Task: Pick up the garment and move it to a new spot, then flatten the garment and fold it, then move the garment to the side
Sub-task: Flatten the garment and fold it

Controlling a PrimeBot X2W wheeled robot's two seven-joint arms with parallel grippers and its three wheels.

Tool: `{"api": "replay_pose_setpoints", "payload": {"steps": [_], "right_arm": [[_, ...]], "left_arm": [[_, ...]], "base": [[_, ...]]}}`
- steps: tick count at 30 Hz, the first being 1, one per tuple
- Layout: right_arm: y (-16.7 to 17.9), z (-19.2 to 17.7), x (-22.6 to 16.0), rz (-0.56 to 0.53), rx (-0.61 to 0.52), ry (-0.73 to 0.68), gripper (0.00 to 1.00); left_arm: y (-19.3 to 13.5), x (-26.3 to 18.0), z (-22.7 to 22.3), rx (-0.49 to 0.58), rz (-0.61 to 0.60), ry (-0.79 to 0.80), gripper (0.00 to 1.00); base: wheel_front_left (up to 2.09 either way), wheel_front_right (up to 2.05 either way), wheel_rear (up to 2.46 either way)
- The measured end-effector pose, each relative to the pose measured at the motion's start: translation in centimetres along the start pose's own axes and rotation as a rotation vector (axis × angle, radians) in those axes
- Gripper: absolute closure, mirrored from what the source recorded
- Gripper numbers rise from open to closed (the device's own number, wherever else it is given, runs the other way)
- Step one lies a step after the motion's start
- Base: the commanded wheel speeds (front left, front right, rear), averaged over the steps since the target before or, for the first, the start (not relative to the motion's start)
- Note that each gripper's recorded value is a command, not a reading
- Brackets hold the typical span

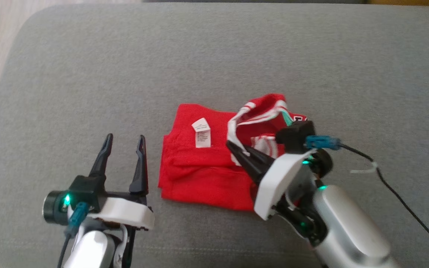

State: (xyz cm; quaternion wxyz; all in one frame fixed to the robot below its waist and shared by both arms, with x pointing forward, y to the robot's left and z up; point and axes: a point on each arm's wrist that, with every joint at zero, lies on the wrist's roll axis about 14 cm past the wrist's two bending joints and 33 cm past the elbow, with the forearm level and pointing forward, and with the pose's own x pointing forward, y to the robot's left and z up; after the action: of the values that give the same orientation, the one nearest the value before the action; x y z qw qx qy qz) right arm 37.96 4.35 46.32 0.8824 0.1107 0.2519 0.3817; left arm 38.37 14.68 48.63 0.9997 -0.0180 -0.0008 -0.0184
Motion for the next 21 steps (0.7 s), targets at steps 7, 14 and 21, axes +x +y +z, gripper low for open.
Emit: {"api": "replay_pose_setpoints", "payload": {"steps": [7,14,21], "right_arm": [[2.6,-0.5,3.2,0.127,0.005,0.006,1.0],[2.1,-1.5,4.9,0.133,0.02,0.01,0.0],[3.0,5.4,4.4,0.17,-0.055,-0.315,0.0]], "left_arm": [[0.8,-0.1,-0.4,-0.007,0.033,0.014,0.0],[1.0,-0.1,-0.8,-0.015,0.039,0.027,0.0],[0.3,0.7,-0.8,-0.017,0.017,0.022,0.0]], "base": [[0.0,0.0,0.0],[0.0,0.0,0.0],[0.0,0.0,0.0]]}}
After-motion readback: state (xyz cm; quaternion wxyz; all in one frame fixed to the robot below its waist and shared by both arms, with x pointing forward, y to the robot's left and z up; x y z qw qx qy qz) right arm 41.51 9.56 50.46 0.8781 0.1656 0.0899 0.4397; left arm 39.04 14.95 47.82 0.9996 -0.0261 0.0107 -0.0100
